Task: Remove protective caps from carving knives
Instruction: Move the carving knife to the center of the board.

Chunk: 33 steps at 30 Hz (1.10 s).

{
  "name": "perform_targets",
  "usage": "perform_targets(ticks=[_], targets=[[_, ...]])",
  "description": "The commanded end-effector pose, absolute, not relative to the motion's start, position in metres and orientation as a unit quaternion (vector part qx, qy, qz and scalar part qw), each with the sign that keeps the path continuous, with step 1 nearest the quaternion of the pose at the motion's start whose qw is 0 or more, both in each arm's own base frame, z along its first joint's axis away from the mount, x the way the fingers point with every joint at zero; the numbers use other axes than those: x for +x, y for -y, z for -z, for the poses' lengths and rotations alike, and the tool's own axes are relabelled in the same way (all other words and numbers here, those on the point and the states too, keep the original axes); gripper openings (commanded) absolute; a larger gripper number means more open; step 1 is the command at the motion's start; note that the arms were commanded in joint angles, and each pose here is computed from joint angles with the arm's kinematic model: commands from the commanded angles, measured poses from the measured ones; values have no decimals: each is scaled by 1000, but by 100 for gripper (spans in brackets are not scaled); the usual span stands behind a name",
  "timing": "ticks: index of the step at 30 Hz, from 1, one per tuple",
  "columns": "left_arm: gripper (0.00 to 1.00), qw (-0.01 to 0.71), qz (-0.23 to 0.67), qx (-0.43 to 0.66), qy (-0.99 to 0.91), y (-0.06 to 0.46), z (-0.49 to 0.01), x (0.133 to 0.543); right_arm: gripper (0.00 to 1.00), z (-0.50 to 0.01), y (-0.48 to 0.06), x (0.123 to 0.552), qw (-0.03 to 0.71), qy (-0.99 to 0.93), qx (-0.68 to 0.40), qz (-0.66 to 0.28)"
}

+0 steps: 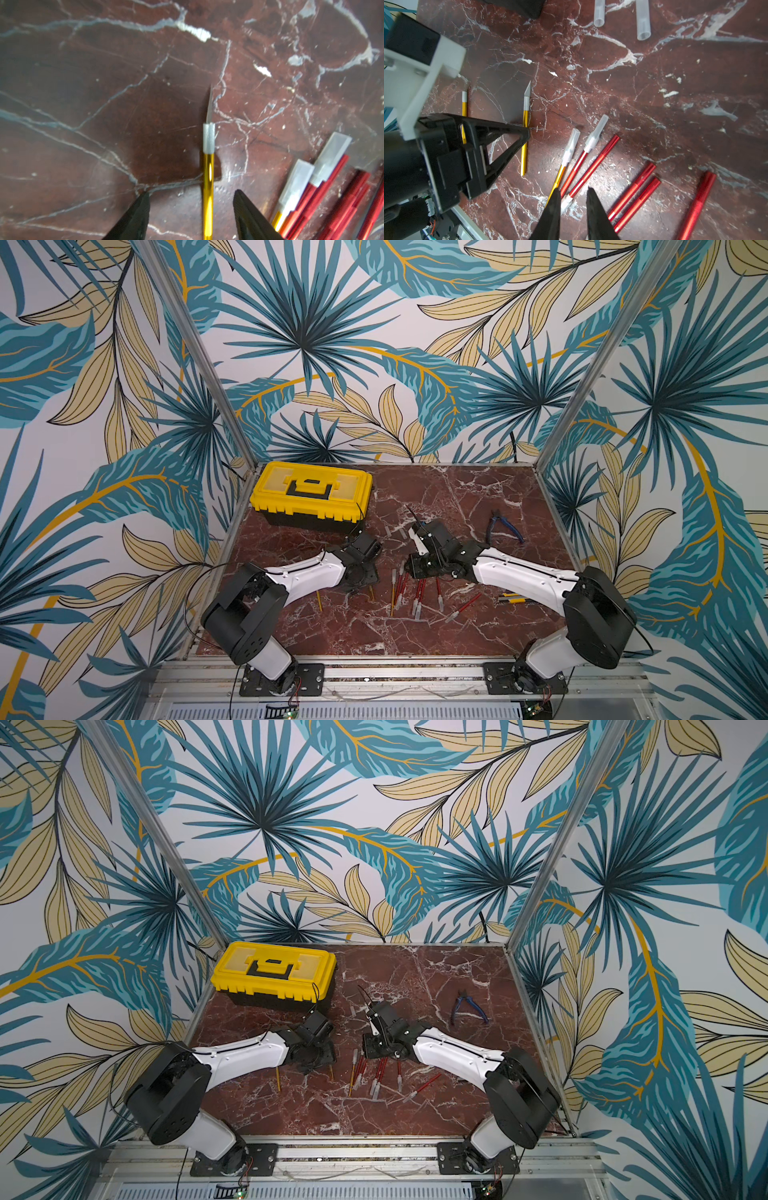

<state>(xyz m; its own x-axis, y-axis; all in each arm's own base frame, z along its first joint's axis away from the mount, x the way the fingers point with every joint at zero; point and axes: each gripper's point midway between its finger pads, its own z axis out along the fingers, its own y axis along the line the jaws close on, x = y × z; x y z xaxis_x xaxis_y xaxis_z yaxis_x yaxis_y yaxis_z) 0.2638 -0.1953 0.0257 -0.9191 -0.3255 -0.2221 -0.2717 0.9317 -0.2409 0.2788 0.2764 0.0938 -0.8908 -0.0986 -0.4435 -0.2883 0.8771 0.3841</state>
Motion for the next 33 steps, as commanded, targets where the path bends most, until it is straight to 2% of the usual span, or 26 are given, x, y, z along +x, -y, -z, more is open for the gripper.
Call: perform_targets(ticks=[1,6,14,18,22,26,33], targets=[[57,117,65,-156,-979,189,-16,260,25,-100,-277,278,217,-940,-99,-244],[52,105,46,-158,-981,186,-9,258,25,-100,-277,277,216,-937,-97,-257],[34,90,19,-151,-984,177,0,251,25,-100,-276,274,214,-935,-95,-266],[32,85,7,-143,-986,172,5,247,25,-97,-275,273,208,-936,-91,-268],[25,73,-7,-134,-988,165,8,239,25,-101,-282,277,217,-930,-89,-284],[18,65,-18,-133,-989,151,8,229,25,-101,-285,278,214,-928,-89,-290],[13,81,-17,-158,-984,113,-3,224,25,-98,-294,279,203,-926,-91,-305]])
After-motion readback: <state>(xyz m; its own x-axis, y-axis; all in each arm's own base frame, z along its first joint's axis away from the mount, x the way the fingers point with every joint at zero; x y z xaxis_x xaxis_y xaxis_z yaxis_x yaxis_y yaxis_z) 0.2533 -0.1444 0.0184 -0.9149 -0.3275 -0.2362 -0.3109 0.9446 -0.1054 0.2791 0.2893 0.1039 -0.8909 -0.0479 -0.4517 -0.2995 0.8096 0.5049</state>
